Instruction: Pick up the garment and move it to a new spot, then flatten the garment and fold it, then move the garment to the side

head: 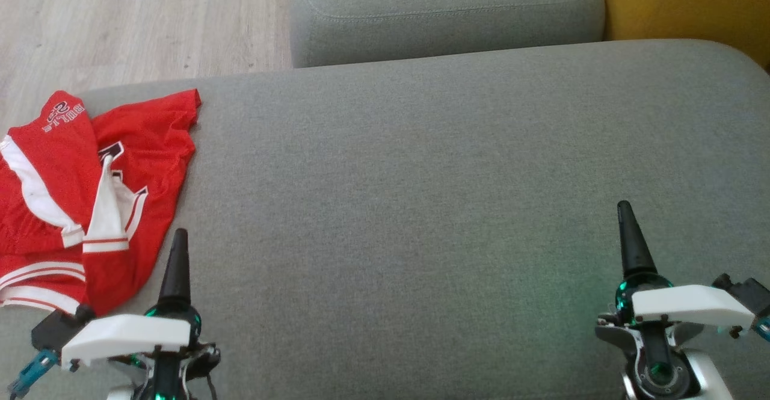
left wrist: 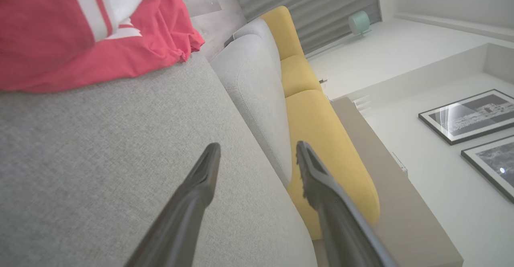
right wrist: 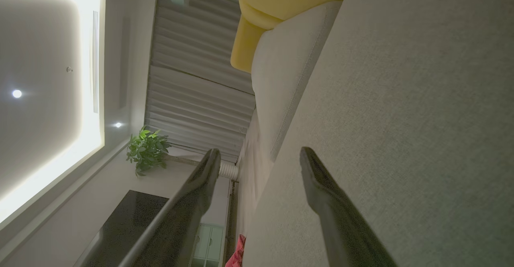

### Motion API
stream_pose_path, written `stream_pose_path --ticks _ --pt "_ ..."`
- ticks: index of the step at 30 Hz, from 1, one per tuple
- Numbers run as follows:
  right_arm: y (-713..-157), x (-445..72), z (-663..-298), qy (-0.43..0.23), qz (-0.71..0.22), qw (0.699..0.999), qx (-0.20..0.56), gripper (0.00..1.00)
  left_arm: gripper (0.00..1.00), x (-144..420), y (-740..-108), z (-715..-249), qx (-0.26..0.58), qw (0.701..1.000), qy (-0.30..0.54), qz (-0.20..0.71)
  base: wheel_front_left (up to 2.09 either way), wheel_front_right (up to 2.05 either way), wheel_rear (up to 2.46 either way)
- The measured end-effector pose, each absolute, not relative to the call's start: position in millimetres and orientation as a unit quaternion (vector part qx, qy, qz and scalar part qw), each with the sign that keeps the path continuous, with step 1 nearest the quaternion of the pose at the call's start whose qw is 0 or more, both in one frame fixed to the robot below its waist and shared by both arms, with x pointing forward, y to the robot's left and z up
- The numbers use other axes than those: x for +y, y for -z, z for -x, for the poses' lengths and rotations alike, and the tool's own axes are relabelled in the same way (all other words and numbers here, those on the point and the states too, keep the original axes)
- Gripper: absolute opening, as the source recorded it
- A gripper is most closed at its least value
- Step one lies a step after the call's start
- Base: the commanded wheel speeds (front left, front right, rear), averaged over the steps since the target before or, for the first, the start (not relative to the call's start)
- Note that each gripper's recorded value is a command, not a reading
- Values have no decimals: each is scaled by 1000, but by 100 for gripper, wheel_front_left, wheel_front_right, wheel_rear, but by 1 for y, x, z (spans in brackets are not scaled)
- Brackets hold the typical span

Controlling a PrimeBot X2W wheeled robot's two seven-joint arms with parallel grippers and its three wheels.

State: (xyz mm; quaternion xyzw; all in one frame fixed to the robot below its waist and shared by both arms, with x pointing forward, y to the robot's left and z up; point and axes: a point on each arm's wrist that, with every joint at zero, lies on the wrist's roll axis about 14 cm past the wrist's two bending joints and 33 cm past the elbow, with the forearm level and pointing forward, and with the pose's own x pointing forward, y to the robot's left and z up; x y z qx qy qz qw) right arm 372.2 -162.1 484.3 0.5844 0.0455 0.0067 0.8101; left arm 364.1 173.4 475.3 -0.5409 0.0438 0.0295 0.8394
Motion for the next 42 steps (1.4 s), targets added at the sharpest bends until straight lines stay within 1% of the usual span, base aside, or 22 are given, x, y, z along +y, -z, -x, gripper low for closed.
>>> stream_pose_path --ticks 9,20,24,32,42 --pt "-489 -153 -371 -27 -522 852 43 100 100 166 -479 -363 44 879 -18 475 0 0 0" --pt "-492 -142 -371 -55 -415 907 43 100 100 160 -482 -363 43 927 -7 374 0 0 0" --pt "-493 -141 -372 -59 -385 920 38 100 100 159 -481 -363 44 941 -6 336 0 0 0" --pt "-496 -140 -373 -66 -330 941 28 100 100 157 -484 -363 36 960 0 279 0 0 0" --pt "-499 -131 -375 -85 -272 958 20 100 100 150 -491 -363 19 975 11 220 0 0 0"
